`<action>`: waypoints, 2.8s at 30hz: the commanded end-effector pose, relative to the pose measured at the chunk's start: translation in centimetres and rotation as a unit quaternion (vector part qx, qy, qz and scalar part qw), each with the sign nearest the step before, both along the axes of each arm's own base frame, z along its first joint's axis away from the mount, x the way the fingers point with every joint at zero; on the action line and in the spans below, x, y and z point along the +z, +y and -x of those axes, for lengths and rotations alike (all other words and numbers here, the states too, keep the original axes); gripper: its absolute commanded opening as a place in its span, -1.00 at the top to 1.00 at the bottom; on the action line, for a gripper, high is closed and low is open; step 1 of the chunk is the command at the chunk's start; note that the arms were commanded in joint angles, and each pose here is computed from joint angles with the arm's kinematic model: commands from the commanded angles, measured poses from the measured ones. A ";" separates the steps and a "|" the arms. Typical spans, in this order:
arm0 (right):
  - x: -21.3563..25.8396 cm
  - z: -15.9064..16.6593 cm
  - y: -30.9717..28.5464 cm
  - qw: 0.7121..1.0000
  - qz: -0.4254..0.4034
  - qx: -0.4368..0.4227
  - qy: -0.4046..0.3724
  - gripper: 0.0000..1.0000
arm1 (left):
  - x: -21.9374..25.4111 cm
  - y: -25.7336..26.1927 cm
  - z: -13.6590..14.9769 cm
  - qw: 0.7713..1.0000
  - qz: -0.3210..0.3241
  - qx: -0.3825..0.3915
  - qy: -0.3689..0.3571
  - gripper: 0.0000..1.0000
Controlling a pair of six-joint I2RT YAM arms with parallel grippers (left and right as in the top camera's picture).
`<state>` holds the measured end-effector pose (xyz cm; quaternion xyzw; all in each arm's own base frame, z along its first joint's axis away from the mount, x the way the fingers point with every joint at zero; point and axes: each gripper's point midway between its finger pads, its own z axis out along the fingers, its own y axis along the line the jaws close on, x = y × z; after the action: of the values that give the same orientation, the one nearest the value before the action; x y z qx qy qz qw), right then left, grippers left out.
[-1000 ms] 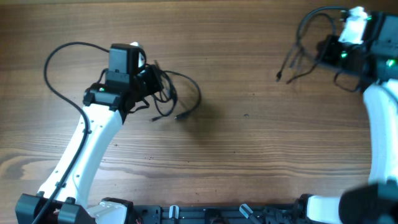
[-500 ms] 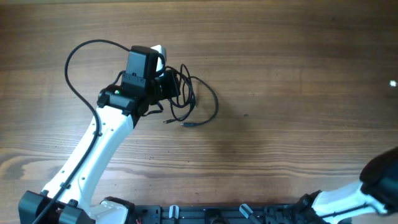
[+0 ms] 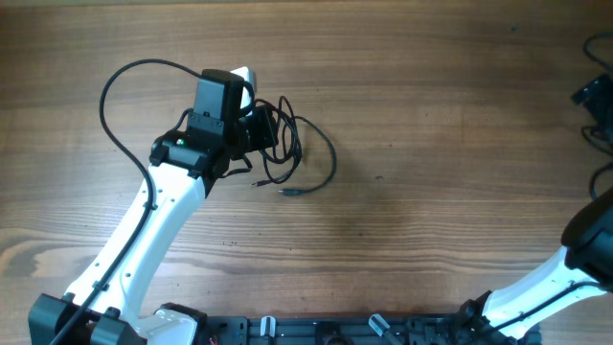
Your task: Untangle cables
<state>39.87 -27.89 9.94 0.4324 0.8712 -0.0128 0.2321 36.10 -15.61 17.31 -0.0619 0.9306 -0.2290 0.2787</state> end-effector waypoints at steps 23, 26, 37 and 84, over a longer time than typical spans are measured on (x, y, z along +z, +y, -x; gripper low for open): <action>15.1 2.5 48.5 0.737 -0.141 0.645 -0.145 -0.50 | 9.6 -3.3 -0.2 0.964 0.192 -0.138 -0.119 0.70; 15.5 3.3 51.3 0.734 -0.156 0.645 -0.146 -0.43 | 9.3 -2.8 -0.2 0.966 0.191 -0.131 -0.110 0.92; 12.5 2.3 52.4 0.809 -0.173 0.553 -0.093 -0.38 | 9.8 -2.6 -0.6 0.966 0.224 -0.095 -0.090 0.92; 15.2 2.8 53.0 0.757 -0.178 0.612 -0.141 0.91 | 0.5 8.6 -0.6 0.983 0.043 0.175 0.045 -1.00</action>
<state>38.80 23.23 23.20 -0.1357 0.9161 0.2862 0.2458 36.44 -7.07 17.52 -0.2641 0.9031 -0.2201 0.2574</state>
